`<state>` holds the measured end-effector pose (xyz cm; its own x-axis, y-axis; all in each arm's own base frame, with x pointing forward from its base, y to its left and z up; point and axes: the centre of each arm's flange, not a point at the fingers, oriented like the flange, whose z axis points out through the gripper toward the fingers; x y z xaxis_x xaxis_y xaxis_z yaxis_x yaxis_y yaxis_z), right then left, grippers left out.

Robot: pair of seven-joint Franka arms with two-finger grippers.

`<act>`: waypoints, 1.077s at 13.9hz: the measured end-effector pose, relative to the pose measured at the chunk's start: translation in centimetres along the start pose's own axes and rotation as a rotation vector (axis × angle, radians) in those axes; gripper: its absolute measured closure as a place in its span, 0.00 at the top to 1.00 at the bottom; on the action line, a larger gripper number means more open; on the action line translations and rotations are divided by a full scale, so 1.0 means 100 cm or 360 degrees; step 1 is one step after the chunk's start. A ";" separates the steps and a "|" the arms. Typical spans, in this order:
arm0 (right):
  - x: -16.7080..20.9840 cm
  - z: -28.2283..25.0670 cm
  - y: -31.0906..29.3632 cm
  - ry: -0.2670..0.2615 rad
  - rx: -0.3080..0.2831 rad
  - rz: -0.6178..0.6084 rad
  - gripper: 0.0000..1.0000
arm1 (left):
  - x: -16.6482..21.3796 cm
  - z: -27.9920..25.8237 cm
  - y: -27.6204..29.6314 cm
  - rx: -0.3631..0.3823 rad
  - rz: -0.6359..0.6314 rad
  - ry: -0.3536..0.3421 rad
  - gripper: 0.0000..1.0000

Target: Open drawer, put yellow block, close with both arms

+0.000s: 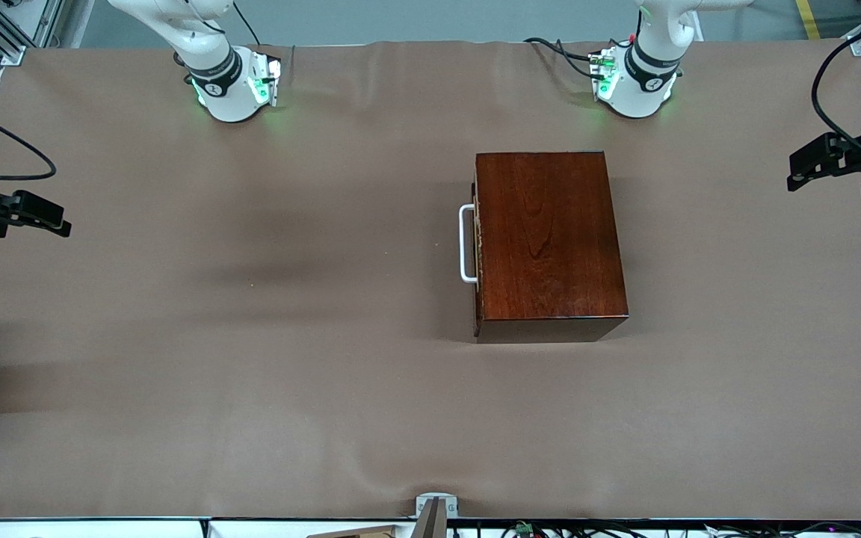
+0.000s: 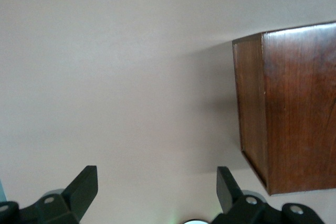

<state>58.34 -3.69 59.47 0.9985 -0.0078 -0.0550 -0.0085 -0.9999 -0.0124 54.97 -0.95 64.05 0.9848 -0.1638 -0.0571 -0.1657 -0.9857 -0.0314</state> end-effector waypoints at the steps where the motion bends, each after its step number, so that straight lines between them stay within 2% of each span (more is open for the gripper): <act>1: 0.000 0.000 0.000 0.0000 0.0000 0.0000 1.00 | 0.000 0.002 0.000 -0.0017 0.0010 -0.0007 1.00; 5: 0.000 0.000 0.000 0.0000 0.0000 0.0000 1.00 | -0.001 0.004 0.008 -0.0053 -0.0136 -0.0014 1.00; 15: 0.000 0.000 0.000 0.0000 0.0000 0.0000 1.00 | 0.003 0.011 0.024 -0.0053 -0.0176 -0.0040 1.00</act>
<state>58.34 -3.69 59.47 0.9985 -0.0078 -0.0550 -0.0085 -0.9999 -0.0124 54.77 -3.31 62.86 0.9954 -0.0532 -0.0801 -0.0538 -0.9985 -0.0060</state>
